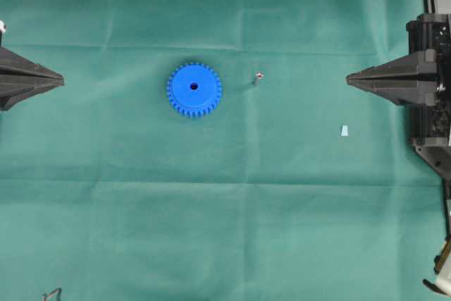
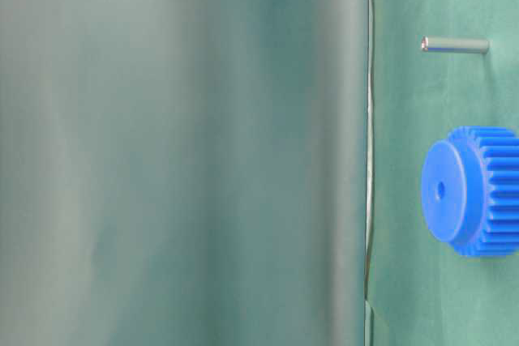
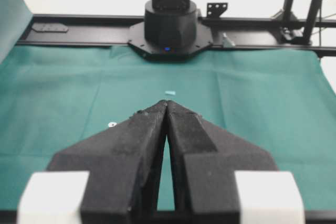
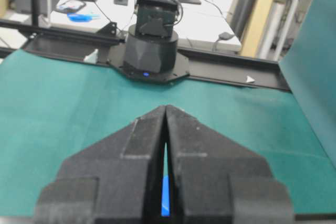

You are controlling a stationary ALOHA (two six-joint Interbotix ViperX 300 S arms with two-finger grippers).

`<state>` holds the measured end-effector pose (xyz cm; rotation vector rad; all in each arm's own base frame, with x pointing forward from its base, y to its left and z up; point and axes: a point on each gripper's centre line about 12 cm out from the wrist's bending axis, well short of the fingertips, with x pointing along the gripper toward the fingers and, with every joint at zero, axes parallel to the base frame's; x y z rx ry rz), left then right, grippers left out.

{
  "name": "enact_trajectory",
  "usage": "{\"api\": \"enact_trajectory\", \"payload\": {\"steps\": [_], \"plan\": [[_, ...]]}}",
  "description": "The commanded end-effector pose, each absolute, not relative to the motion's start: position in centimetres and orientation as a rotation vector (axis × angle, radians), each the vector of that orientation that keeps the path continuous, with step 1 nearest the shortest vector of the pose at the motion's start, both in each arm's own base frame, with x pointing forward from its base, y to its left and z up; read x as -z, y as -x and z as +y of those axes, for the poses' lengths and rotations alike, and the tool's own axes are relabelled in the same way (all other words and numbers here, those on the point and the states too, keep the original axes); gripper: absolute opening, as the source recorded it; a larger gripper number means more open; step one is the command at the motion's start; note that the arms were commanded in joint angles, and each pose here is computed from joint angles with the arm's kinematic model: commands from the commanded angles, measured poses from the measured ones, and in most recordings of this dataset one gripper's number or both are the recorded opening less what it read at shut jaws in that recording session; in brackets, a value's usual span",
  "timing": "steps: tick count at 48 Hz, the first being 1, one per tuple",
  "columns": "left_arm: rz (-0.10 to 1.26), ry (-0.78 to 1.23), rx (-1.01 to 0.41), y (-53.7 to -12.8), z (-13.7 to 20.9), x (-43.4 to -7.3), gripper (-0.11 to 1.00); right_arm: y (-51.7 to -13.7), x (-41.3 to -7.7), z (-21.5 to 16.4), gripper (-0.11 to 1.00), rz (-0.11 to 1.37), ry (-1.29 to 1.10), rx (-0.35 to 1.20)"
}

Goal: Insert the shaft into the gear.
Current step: 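Move the open right gripper left over the small metal shaft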

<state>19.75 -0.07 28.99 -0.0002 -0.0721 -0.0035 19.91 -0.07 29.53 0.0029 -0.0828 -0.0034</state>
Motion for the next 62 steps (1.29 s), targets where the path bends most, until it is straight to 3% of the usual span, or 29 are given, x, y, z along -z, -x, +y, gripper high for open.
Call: {"api": "enact_trajectory", "payload": {"steps": [1,20,37,42,53,55,62], "plan": [[-0.091,-0.016,0.037,-20.3,-0.7,-30.5,0.00,-20.2,-29.3,0.0,0.02,-0.068,-0.008,0.002],[-0.082,-0.016,0.043,-20.3,-0.8,-30.6,0.00,-21.8,-29.8,-0.7,0.02,0.018,-0.023,0.033],[-0.071,-0.017,0.045,-20.3,-0.9,-30.5,0.00,-26.0,-28.9,-2.6,0.04,0.132,-0.036,0.105],[-0.065,-0.015,0.043,-20.3,-0.8,-30.4,0.00,-27.4,-28.0,-3.1,0.20,0.173,-0.039,0.117],[-0.062,-0.015,0.043,-20.3,-0.8,-30.3,0.00,-30.2,-24.4,-4.6,0.85,0.307,-0.051,0.158],[-0.063,-0.015,0.043,-20.3,-0.8,-30.4,0.00,-30.6,-23.5,-4.8,0.89,0.335,-0.054,0.163],[-0.060,-0.017,0.043,-20.3,-0.8,-30.3,0.00,-31.7,-20.5,-5.6,0.86,0.418,-0.064,0.182]]}}
